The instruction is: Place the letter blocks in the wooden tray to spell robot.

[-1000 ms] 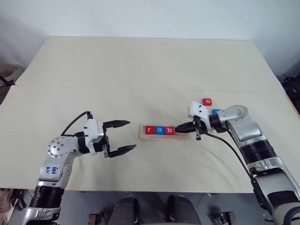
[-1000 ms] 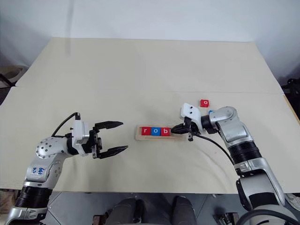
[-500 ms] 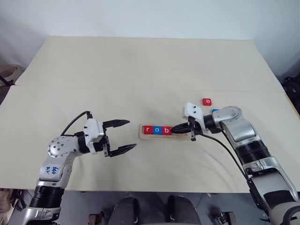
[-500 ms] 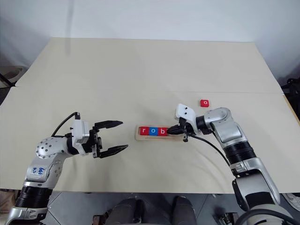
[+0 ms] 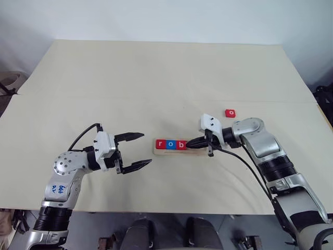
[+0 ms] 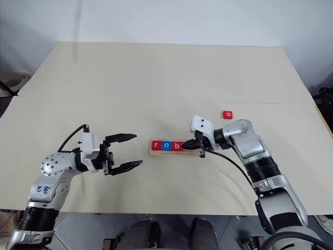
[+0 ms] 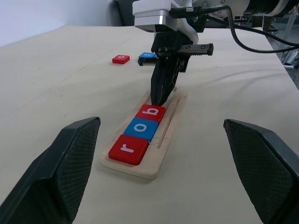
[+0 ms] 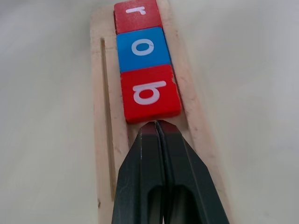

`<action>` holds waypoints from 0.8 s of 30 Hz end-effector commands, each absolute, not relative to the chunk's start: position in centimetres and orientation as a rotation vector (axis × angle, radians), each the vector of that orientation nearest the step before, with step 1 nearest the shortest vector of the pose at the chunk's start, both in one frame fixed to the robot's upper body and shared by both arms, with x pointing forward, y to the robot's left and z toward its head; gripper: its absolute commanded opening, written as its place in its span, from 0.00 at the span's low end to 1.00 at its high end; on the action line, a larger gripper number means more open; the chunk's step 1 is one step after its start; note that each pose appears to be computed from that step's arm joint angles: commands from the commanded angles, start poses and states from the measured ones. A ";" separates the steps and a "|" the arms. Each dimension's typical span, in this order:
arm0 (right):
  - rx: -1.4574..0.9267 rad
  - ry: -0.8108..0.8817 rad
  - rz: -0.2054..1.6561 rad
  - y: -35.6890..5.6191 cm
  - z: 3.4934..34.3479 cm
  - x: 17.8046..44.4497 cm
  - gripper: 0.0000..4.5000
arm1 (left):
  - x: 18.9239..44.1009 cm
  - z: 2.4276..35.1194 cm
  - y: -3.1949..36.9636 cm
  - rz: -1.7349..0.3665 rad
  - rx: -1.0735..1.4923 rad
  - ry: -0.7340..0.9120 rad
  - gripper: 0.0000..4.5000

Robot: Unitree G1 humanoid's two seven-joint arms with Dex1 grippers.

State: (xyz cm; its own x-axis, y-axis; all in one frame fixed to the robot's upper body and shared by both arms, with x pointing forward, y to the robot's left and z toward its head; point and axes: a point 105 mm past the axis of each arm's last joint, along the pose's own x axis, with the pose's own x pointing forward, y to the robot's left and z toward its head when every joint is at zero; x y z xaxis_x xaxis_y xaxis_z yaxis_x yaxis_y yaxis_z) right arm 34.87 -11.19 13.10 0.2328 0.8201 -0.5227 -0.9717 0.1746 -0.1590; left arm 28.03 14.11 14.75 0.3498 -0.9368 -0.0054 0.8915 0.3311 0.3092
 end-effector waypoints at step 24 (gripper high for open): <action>-0.202 -0.050 0.385 -28.3 12.2 24.1 0.99 | 29.9 15.1 13.1 -1.259 0.260 -0.215 1.00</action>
State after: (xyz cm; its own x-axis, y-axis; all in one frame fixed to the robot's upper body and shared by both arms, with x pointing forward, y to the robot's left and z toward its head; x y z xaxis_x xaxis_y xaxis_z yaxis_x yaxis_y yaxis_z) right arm 24.47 -27.54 10.96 0.9057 0.4214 -0.0466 -0.4232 0.8915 -0.1616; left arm 29.94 13.22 14.57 0.3052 -0.9522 0.0095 0.9131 0.2954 0.2811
